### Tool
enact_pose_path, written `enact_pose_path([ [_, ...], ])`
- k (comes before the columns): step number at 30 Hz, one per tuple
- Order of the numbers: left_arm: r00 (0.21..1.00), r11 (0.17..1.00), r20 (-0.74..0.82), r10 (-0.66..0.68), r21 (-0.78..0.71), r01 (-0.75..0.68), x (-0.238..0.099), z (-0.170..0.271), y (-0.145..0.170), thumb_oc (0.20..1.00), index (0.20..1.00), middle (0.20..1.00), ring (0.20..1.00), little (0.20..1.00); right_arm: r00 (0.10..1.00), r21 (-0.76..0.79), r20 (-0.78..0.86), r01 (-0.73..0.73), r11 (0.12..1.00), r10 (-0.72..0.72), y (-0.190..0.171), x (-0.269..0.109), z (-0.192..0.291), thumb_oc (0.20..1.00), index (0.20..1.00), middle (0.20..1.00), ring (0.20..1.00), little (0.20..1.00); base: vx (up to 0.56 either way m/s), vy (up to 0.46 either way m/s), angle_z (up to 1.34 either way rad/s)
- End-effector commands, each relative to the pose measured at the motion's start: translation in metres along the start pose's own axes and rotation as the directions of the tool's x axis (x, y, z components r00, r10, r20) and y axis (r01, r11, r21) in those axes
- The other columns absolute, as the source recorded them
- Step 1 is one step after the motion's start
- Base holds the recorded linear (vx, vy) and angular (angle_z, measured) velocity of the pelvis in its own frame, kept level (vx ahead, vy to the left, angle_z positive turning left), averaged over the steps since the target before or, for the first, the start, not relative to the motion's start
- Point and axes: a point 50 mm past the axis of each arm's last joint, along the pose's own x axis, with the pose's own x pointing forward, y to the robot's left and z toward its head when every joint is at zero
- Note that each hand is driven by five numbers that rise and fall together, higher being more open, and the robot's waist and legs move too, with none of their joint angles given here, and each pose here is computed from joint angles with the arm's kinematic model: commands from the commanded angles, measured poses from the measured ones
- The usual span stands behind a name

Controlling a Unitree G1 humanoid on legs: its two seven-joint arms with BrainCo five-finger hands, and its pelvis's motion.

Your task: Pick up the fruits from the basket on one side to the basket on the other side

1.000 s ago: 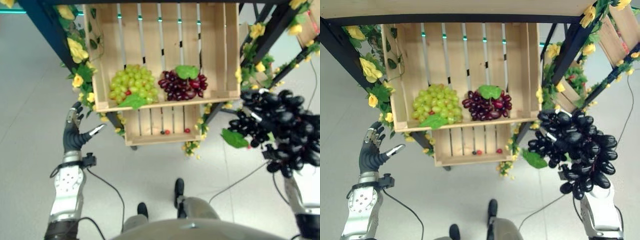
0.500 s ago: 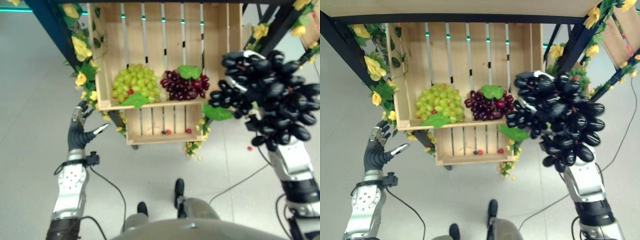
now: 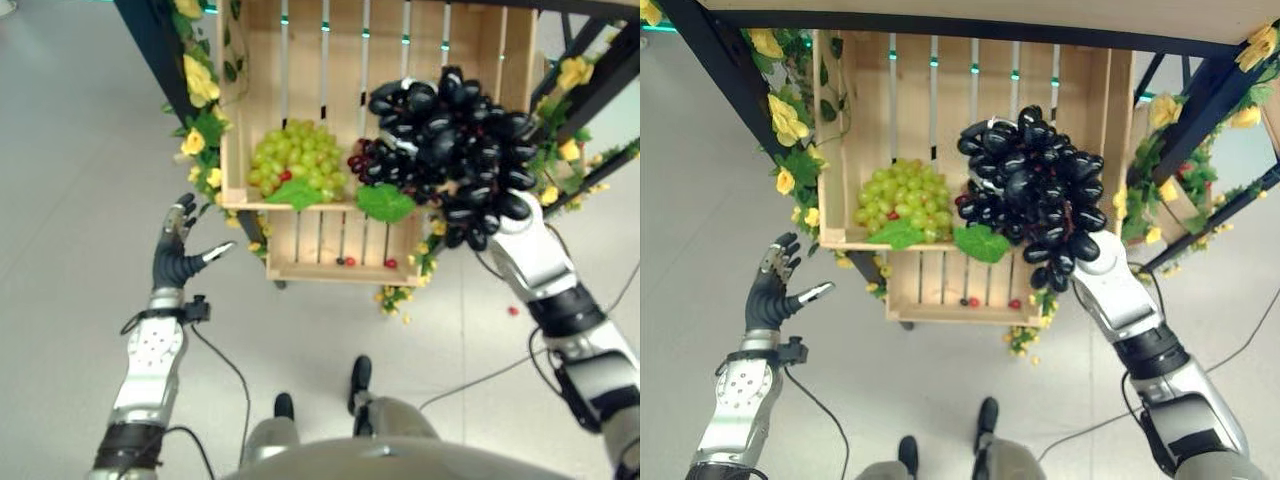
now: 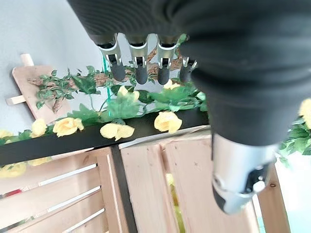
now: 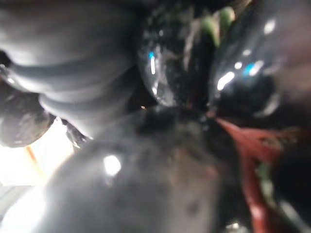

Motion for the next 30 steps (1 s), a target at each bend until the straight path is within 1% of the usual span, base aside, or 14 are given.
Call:
enact_pose_path([
  [1, 0.992, 0.999, 0.122, -0.035, 0.019, 0.033, 0.011, 0.025, 0.008, 1.0, 1.0, 1.0, 1.0, 1.0, 0.982, -0.007, 0.18, 0.052, 0.999, -0.05, -0.005, 0.03, 0.035, 0.2, 0.2, 0.2, 0.2, 0.2, 0.0, 0.0, 0.0],
  [9, 0.99, 0.998, 0.129, -0.064, 0.01, 0.063, 0.015, 0.027, 0.006, 1.0, 1.0, 1.0, 1.0, 1.0, 0.977, -0.102, 0.21, 0.054, 0.993, -0.032, -0.015, 0.064, 0.052, 0.2, 0.2, 0.2, 0.2, 0.2, 0.0, 0.001, 0.02],
  [13, 0.988, 0.998, 0.135, -0.068, 0.001, 0.069, 0.016, 0.028, 0.007, 1.0, 1.0, 1.0, 1.0, 1.0, 0.977, -0.109, 0.209, 0.074, 0.991, -0.05, -0.021, 0.082, 0.059, 0.2, 0.2, 0.2, 0.2, 0.2, 0.0, 0.0, 0.0],
  [14, 0.989, 0.997, 0.132, -0.073, -0.001, 0.074, 0.016, 0.028, 0.007, 1.0, 1.0, 1.0, 1.0, 1.0, 0.981, -0.133, 0.19, 0.074, 0.988, -0.048, -0.023, 0.087, 0.057, 0.2, 0.2, 0.2, 0.2, 0.2, -0.02, 0.012, 0.03],
  [15, 0.987, 0.996, 0.138, -0.082, -0.005, 0.084, 0.017, 0.029, 0.007, 1.0, 1.0, 1.0, 1.0, 1.0, 0.99, -0.207, 0.143, 0.044, 0.977, -0.015, -0.024, 0.097, 0.055, 0.2, 0.2, 0.2, 0.2, 0.2, 0.0, 0.0, 0.0],
  [16, 0.987, 0.997, 0.139, -0.08, -0.007, 0.082, 0.017, 0.03, 0.007, 1.0, 1.0, 1.0, 1.0, 1.0, 0.989, -0.208, 0.145, 0.043, 0.977, -0.013, -0.024, 0.098, 0.056, 0.2, 0.2, 0.2, 0.2, 0.2, -0.03, 0.005, -0.04],
  [19, 0.986, 0.996, 0.142, -0.086, -0.006, 0.088, 0.019, 0.031, 0.007, 1.0, 1.0, 1.0, 1.0, 1.0, 0.997, -0.314, 0.081, 0.034, 0.949, -0.009, -0.029, 0.113, 0.053, 0.2, 0.2, 0.2, 0.2, 0.2, -0.02, 0.003, 0.0],
  [22, 0.985, 0.996, 0.146, -0.094, 0.0, 0.095, 0.021, 0.033, 0.007, 1.0, 1.0, 1.0, 1.0, 1.0, 0.999, -0.494, 0.033, 0.0, 0.869, 0.018, -0.027, 0.125, 0.054, 0.2, 0.2, 0.2, 0.2, 0.2, -0.03, 0.003, 0.04],
  [24, 0.985, 0.996, 0.148, -0.093, 0.009, 0.092, 0.021, 0.033, 0.008, 1.0, 1.0, 1.0, 1.0, 1.0, 1.0, -0.588, 0.029, 0.018, 0.809, -0.001, -0.03, 0.129, 0.055, 0.2, 0.2, 0.2, 0.2, 0.2, -0.03, 0.003, 0.06],
  [25, 0.984, 0.996, 0.151, -0.091, 0.018, 0.089, 0.023, 0.034, 0.008, 1.0, 1.0, 1.0, 1.0, 1.0, 0.998, -0.705, 0.044, 0.006, 0.709, 0.036, -0.029, 0.131, 0.062, 0.2, 0.2, 0.2, 0.2, 0.2, -0.02, -0.001, 0.04],
  [27, 0.985, 0.996, 0.147, -0.09, 0.025, 0.088, 0.023, 0.033, 0.007, 1.0, 1.0, 1.0, 1.0, 1.0, 0.999, -0.719, 0.042, 0.021, 0.694, 0.013, -0.033, 0.13, 0.06, 0.2, 0.2, 0.2, 0.2, 0.2, 0.0, -0.007, 0.04],
  [28, 0.985, 0.996, 0.146, -0.088, 0.031, 0.085, 0.023, 0.033, 0.008, 1.0, 1.0, 1.0, 1.0, 1.0, 0.999, -0.746, 0.05, 0.03, 0.665, 0.011, -0.033, 0.131, 0.062, 0.2, 0.2, 0.2, 0.2, 0.2, 0.0, -0.008, 0.03],
  [29, 0.985, 0.996, 0.146, -0.086, 0.036, 0.081, 0.023, 0.033, 0.008, 1.0, 1.0, 1.0, 1.0, 1.0, 0.998, -0.82, 0.052, 0.016, 0.572, 0.047, -0.031, 0.132, 0.067, 0.2, 0.2, 0.2, 0.2, 0.2, 0.0, 0.0, 0.0],
  [30, 0.986, 0.996, 0.146, -0.085, 0.043, 0.079, 0.024, 0.032, 0.008, 1.0, 1.0, 1.0, 1.0, 1.0, 0.996, -0.863, 0.053, 0.01, 0.505, 0.071, -0.032, 0.131, 0.069, 0.2, 0.2, 0.2, 0.2, 0.2, 0.0, 0.0, 0.0],
])
